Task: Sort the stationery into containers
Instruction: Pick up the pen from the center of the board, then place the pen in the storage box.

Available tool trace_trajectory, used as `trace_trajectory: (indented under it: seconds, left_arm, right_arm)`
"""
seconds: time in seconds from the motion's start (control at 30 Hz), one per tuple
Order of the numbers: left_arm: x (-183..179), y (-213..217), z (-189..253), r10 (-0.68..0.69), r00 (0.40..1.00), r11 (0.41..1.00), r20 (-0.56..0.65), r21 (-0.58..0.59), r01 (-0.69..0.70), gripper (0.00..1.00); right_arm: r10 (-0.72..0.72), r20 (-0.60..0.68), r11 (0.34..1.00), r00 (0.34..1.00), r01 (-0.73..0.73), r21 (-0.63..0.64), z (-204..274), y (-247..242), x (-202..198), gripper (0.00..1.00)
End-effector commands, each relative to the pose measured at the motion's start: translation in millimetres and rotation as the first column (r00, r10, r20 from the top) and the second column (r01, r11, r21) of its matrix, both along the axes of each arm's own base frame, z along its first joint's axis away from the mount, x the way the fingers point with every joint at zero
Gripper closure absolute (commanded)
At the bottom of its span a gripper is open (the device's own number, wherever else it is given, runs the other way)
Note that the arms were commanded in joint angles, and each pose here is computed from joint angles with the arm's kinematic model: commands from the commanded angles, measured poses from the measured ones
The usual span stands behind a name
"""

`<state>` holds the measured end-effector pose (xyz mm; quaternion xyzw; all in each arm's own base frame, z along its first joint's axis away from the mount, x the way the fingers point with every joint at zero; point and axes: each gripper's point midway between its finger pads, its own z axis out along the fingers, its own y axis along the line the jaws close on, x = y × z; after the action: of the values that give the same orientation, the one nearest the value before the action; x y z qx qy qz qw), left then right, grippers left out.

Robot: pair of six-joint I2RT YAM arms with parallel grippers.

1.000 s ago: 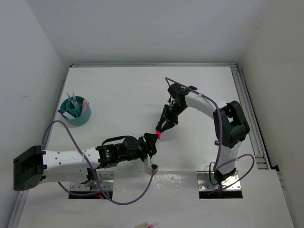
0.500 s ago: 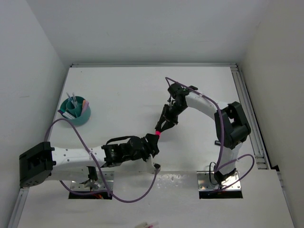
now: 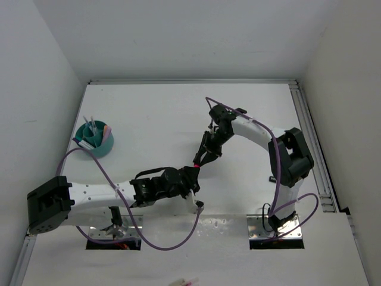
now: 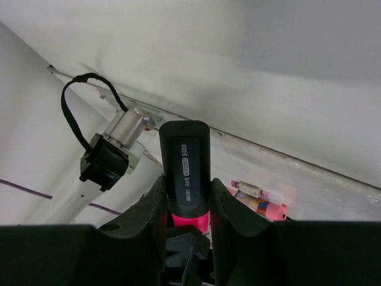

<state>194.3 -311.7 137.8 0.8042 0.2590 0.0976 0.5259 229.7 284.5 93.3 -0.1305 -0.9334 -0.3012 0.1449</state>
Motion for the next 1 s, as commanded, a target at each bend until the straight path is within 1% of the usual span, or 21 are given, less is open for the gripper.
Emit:
trace_trajectory:
  seconds: [0.0, 0.07, 0.1, 0.13, 0.23, 0.27, 0.3, 0.33, 0.37, 0.4, 0.43, 0.47, 0.5, 0.53, 0.57, 0.6, 0.63, 0.67, 0.7, 0.83, 0.97]
  left_arm:
    - [11, -4, 21, 0.038, 0.999, 0.998, 0.014, -0.059, -0.037, 0.85]
    - [14, -2, 23, 0.057, 0.998, 0.996, 0.01, -0.067, -0.056, 0.89]
    - [14, -2, 25, 0.064, 0.998, 0.995, 0.0, -0.077, -0.063, 0.95]
    - [15, -2, 26, 0.074, 0.997, 0.994, -0.007, -0.083, -0.074, 0.98]
    - [20, 1, 42, 0.142, 0.988, 0.982, -0.069, -0.117, -0.149, 1.0]
    - [26, 3, 57, 0.199, 0.972, 0.965, -0.128, -0.15, -0.217, 1.0]
    - [28, -3, 74, 0.206, 0.966, 0.95, -0.159, -0.204, -0.236, 1.0]
    - [34, 5, 75, 0.264, 0.943, 0.936, -0.203, -0.183, -0.301, 1.0]
    - [39, 10, 81, 0.307, 0.919, 0.917, -0.247, -0.183, -0.355, 1.0]
    - [44, 11, 98, 0.352, 0.871, 0.875, -0.343, -0.21, -0.437, 1.0]
    - [60, 23, 108, 0.422, 0.82, 0.821, -0.386, -0.222, -0.527, 1.0]
    - [69, 29, 109, 0.463, 0.75, 0.76, -0.472, -0.224, -0.61, 1.0]
    - [80, 35, 120, 0.482, 0.711, 0.717, -0.512, -0.237, -0.656, 1.0]
    - [102, 57, 139, 0.518, 0.651, 0.643, -0.555, -0.25, -0.724, 1.0]
    - [114, 69, 146, 0.537, 0.607, 0.593, -0.585, -0.25, -0.765, 1.0]
    - [123, 81, 139, 0.564, 0.526, 0.536, -0.636, -0.202, -0.819, 1.0]
    - [149, 109, 161, 0.575, 0.473, 0.444, -0.667, -0.231, -0.866, 1.0]
    - [163, 123, 156, 0.58, 0.404, 0.381, -0.707, -0.203, -0.902, 1.0]
    - [180, 156, 155, 0.588, 0.332, 0.305, -0.737, -0.177, -0.936, 1.0]
    - [211, 220, 163, 0.567, 0.225, 0.152, -0.792, -0.168, -0.974, 1.0]
    - [234, 266, 162, 0.549, 0.147, 0.083, -0.823, -0.121, -0.989, 1.0]
  right_arm:
    - [0.009, 0.03, 0.999, 1.0, -0.011, 0.047, 19, 8, -3, 1.0]
    - [0.017, 0.034, 0.998, 0.999, -0.019, 0.062, 21, 10, -4, 1.0]
    - [0.019, 0.034, 0.998, 0.999, -0.021, 0.067, 21, 11, -3, 0.92]
    - [0.029, 0.044, 0.997, 0.999, -0.032, 0.073, 21, 11, -2, 0.66]
    - [0.041, 0.132, 0.993, 0.99, -0.055, 0.107, 32, 7, 21, 0.29]
    - [0.051, 0.192, 0.992, 0.98, -0.072, 0.105, 38, 3, 35, 0.26]
    - [0.031, 0.192, 0.994, 0.981, -0.05, 0.095, 37, -4, 40, 0.24]
    - [0.015, 0.266, 0.994, 0.964, -0.043, 0.098, 47, -17, 63, 0.22]
    - [0.002, 0.296, 0.996, 0.955, -0.029, 0.088, 51, -28, 75, 0.21]
    - [0.003, 0.345, 0.997, 0.939, -0.031, 0.077, 56, -39, 87, 0.2]
    - [-0.051, 0.378, 0.997, 0.924, 0.022, 0.08, 67, -60, 109, 0.2]
    - [-0.079, 0.397, 0.995, 0.915, 0.049, 0.085, 73, -71, 119, 0.2]
    - [-0.107, 0.407, 0.993, 0.907, 0.076, 0.09, 77, -82, 127, 0.2]
    - [-0.163, 0.415, 0.986, 0.895, 0.128, 0.11, 83, -103, 138, 0.2]
    - [-0.192, 0.419, 0.98, 0.887, 0.155, 0.121, 86, -113, 142, 0.2]
    - [-0.216, 0.413, 0.976, 0.885, 0.178, 0.129, 86, -122, 144, 0.2]
    - [-0.259, 0.402, 0.965, 0.878, 0.213, 0.156, 87, -137, 145, 0.2]
    - [-0.275, 0.395, 0.96, 0.876, 0.225, 0.169, 87, -142, 145, 0.2]
    - [-0.294, 0.367, 0.953, 0.883, 0.244, 0.177, 81, -147, 141, 0.2]
    - [-0.335, 0.356, 0.938, 0.872, 0.271, 0.216, 79, -160, 137, 0.2]
    - [-0.333, 0.35, 0.937, 0.875, 0.265, 0.229, 79, -158, 135, 0.21]
